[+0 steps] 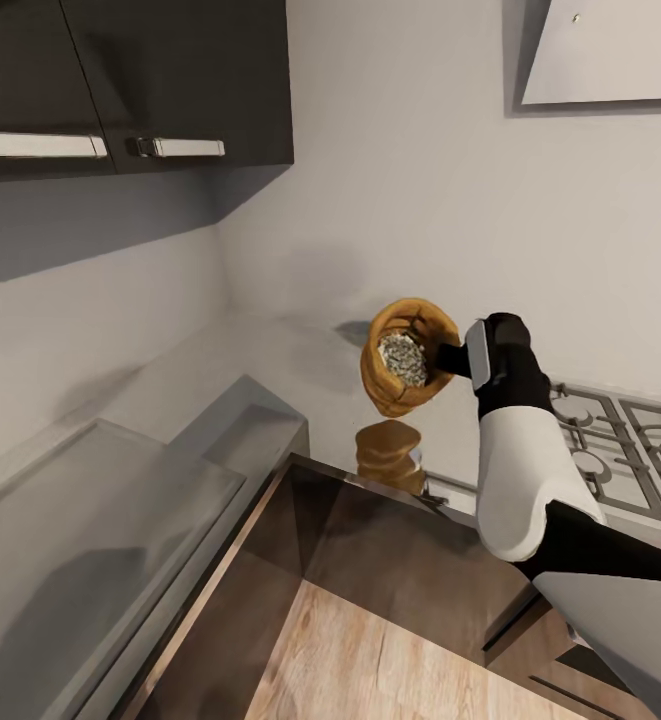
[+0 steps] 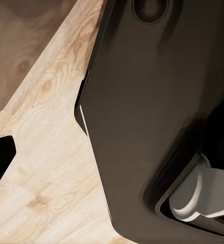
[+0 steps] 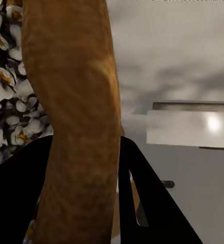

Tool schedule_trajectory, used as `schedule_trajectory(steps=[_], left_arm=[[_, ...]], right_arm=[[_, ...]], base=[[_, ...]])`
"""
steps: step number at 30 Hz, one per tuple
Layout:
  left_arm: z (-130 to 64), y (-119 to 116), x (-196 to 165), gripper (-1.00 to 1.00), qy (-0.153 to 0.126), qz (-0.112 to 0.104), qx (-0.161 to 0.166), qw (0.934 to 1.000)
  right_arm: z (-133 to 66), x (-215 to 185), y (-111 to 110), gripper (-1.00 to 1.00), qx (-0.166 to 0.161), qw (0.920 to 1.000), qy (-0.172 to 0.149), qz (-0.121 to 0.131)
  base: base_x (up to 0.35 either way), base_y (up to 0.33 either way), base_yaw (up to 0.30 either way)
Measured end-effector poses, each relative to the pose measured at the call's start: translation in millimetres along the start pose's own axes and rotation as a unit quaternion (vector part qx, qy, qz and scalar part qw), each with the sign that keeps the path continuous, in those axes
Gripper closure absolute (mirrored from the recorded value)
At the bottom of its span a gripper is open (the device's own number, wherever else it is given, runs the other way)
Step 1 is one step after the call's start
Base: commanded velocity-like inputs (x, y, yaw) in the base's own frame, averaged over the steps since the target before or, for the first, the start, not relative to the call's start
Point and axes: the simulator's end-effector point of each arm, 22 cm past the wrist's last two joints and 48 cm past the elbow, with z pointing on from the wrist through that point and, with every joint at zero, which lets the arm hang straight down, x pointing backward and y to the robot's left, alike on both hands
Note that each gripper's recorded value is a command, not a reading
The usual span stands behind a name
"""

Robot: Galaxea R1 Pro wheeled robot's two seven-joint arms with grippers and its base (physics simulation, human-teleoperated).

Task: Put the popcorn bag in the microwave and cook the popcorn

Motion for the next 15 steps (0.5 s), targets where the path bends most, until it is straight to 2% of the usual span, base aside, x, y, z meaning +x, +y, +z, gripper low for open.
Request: schedule_trajectory(steps=[1, 4, 5, 10, 15], left_arm=[[0.0, 0.0, -0.1, -1.00, 0.000, 0.000, 0.000, 1.0000], [0.0, 0.1, 0.0, -1.00, 0.000, 0.000, 0.000, 1.0000], [0.0, 0.1, 0.0, -1.00, 0.000, 0.000, 0.000, 1.0000], [-0.1, -0.5, 1.5, -1.00, 0.001, 0.002, 0.000, 1.0000], [-0.1, -1.3, 2.5, -1.00, 0.002, 0.005, 0.001, 1.0000]], right_arm=[[-0.9, -1.1, 2.4, 1.00, 0.001, 1.0000, -0.002, -0.006], [-7.3, -8.5, 17.0, 1.00, 0.006, 0.9987, -0.017, -0.048], [-8.0, -9.1, 19.3, 1.00, 0.006, 0.9984, -0.019, -0.053], [-9.6, -8.0, 37.9, 1.00, -0.027, 0.9978, -0.019, -0.057], [-8.4, -5.6, 40.2, 1.00, -0.031, 0.9977, -0.016, -0.059]], base=[[0.000, 0.000, 0.000], [0.000, 0.000, 0.000], [0.000, 0.000, 0.000], [0.000, 0.000, 0.000], [0.000, 0.000, 0.000]])
